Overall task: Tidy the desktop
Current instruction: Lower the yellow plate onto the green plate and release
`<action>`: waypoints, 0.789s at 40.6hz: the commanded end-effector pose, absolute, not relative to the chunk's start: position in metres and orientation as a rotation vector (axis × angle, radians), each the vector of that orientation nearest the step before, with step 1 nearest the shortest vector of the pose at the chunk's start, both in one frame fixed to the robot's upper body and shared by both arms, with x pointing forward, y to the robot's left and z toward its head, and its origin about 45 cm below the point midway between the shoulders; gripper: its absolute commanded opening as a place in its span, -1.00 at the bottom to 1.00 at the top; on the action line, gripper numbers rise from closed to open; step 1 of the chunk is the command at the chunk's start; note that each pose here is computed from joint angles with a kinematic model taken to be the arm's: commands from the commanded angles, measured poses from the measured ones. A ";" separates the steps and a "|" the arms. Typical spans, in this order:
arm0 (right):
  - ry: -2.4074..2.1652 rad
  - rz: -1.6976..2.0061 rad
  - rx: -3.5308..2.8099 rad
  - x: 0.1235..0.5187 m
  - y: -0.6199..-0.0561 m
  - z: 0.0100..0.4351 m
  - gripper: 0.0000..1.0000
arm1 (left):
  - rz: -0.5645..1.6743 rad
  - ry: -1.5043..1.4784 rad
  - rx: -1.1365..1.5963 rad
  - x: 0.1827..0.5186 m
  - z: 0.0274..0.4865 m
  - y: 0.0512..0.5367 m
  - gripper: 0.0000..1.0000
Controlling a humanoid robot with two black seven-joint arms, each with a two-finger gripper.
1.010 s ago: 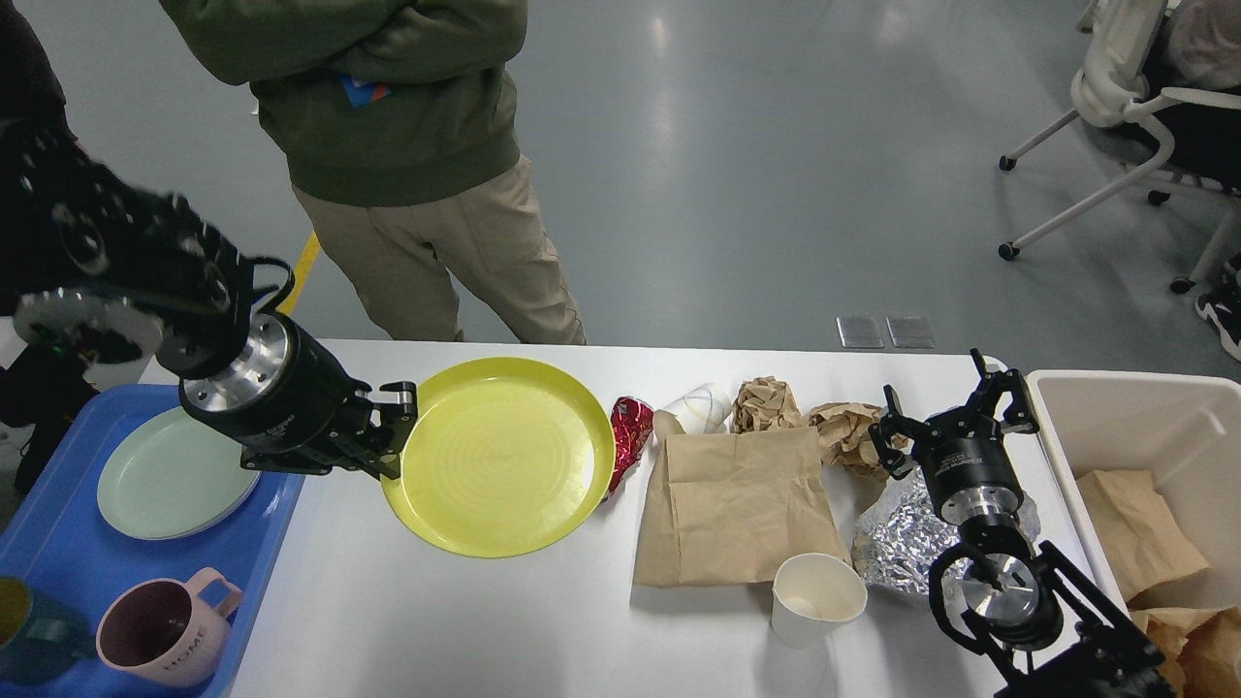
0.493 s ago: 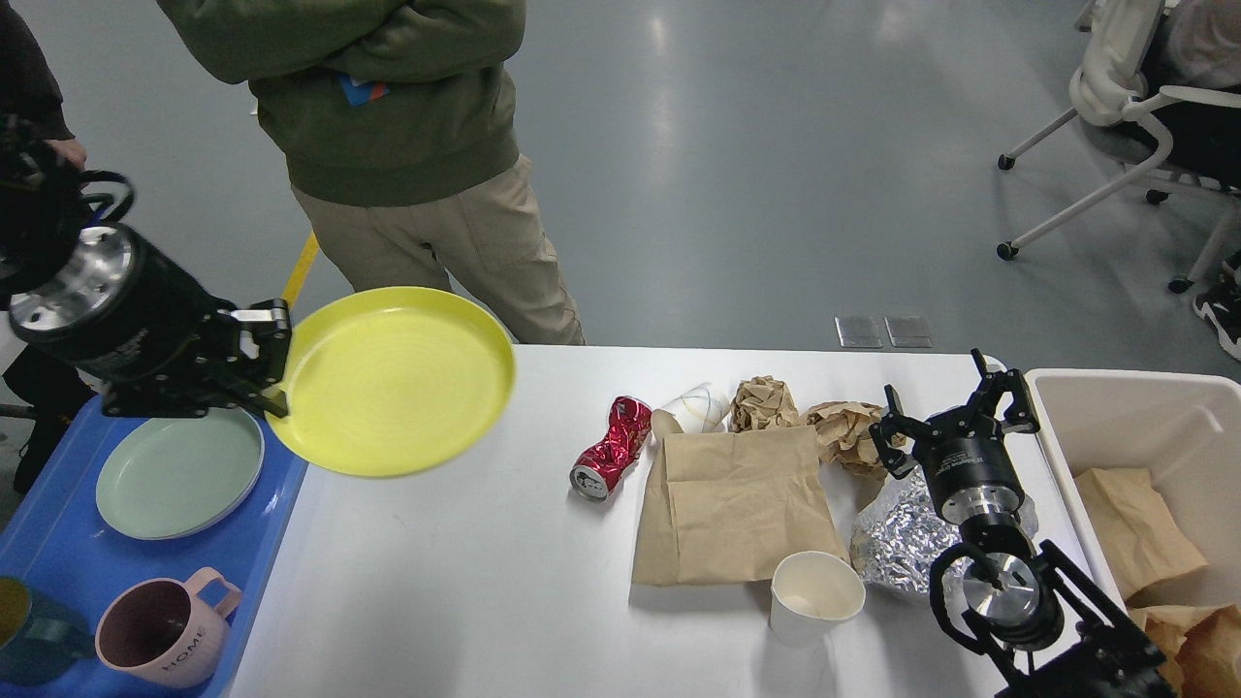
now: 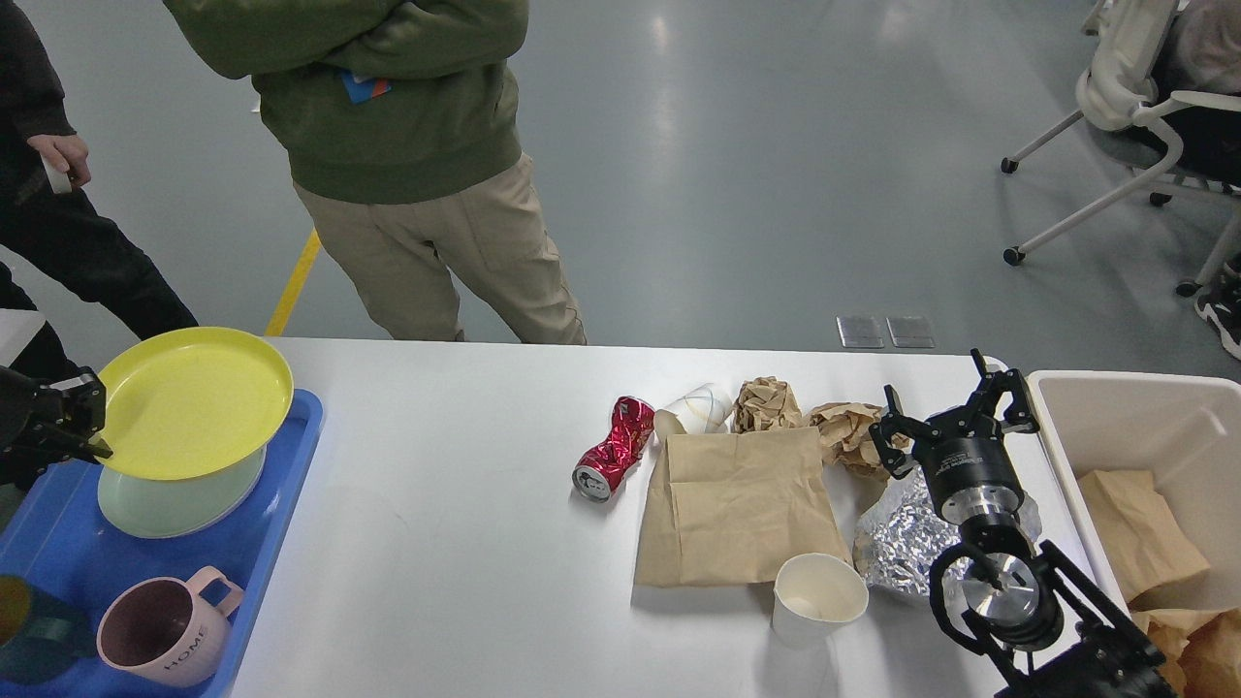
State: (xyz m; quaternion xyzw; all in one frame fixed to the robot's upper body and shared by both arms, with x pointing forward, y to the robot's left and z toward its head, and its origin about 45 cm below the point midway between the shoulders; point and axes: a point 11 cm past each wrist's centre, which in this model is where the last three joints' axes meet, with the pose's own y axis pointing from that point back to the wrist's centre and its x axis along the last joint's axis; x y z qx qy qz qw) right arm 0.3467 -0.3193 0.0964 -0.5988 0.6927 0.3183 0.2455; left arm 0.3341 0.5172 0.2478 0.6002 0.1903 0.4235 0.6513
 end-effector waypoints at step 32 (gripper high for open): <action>1.891 0.869 -1.634 0.347 -0.319 0.096 1.00 | 1.210 0.420 1.514 0.333 0.133 0.537 -1.00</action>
